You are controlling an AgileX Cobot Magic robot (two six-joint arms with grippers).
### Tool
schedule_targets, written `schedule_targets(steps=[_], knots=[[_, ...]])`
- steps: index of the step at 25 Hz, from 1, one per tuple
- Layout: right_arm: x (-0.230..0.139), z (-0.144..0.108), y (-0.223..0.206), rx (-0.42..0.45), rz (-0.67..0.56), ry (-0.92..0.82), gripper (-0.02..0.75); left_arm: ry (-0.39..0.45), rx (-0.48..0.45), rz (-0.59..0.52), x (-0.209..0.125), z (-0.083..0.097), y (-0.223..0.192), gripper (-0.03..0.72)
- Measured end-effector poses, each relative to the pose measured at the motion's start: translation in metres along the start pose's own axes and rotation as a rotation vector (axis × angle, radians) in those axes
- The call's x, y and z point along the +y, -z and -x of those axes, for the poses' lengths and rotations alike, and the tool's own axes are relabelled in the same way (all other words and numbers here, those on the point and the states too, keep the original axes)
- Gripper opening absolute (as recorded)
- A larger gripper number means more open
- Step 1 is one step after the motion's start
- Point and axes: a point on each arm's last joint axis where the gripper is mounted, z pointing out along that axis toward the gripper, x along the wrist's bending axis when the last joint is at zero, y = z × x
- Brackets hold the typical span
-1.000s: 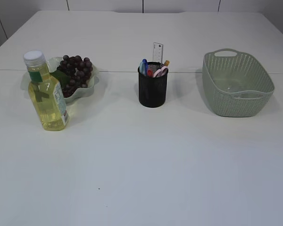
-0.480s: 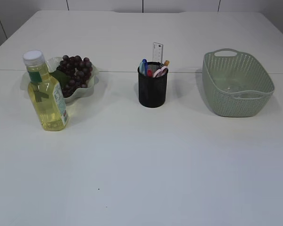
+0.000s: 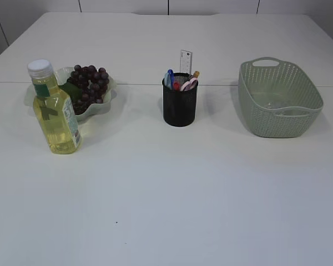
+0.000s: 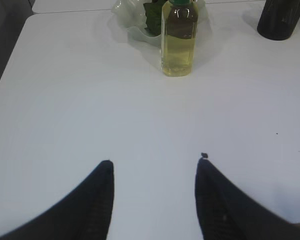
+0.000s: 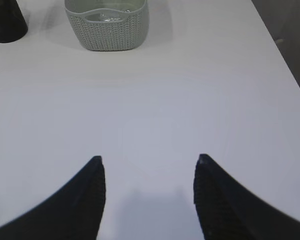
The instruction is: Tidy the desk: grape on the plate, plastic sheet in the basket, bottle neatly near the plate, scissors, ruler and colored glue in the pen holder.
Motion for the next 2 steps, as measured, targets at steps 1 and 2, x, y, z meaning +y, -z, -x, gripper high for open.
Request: schedule_targets(steps=[1,2], knots=[[0.0,0.0,0.0,0.0,0.0,0.0,0.448,0.0,0.0,0.0,0.0,0.0,0.0,0.382],[0.0,0.0,0.0,0.0,0.0,0.0,0.448,0.0,0.0,0.0,0.0,0.0,0.0,0.382]])
